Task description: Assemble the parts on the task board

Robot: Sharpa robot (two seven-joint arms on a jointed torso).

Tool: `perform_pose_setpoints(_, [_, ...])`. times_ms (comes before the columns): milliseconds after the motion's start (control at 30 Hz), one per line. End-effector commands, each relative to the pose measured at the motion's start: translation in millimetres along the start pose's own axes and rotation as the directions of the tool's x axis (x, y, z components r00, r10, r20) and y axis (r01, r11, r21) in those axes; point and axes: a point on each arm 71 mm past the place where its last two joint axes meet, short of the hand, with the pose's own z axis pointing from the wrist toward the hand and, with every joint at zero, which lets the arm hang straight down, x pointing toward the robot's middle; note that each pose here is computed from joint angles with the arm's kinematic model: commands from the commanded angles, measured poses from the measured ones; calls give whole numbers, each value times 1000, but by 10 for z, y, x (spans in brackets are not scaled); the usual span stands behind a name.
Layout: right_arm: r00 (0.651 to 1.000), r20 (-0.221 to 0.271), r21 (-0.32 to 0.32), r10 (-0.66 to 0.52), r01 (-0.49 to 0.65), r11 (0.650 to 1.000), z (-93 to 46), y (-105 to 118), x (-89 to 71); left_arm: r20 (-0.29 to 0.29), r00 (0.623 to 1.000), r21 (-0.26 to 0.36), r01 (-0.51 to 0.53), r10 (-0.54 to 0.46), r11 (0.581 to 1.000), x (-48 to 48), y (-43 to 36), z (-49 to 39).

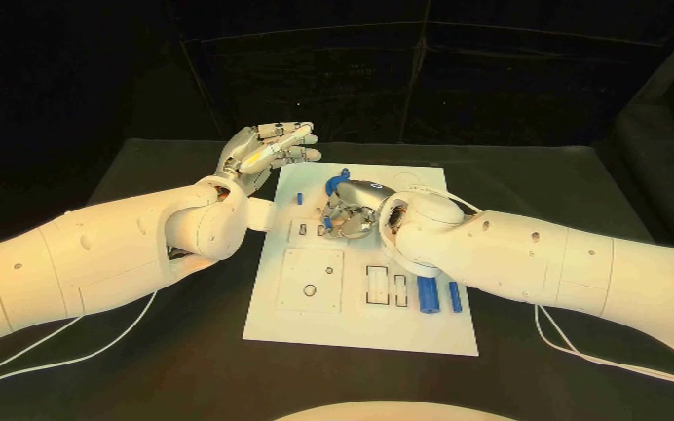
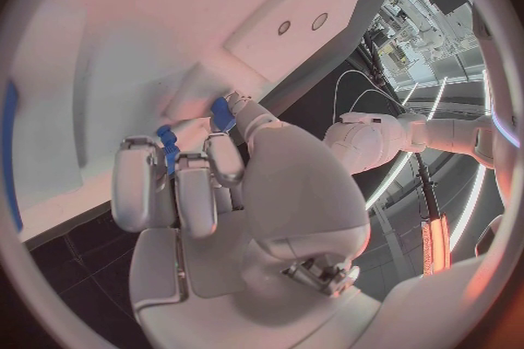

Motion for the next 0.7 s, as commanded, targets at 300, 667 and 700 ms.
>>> perform_pose_setpoints(300, [998, -56, 48, -38, 41, 998, -14, -60, 64, -7, 1000, 12, 4, -4, 1000, 4, -20, 2])
perform_pose_setpoints(667, [999, -36, 47, -38, 40, 998, -21, -51, 52, -7, 1000, 11, 4, -4, 1000, 2, -19, 3])
perform_pose_setpoints(700, [999, -33, 46, -37, 39, 998, -21, -49, 50, -7, 1000, 11, 4, -4, 1000, 2, -19, 3])
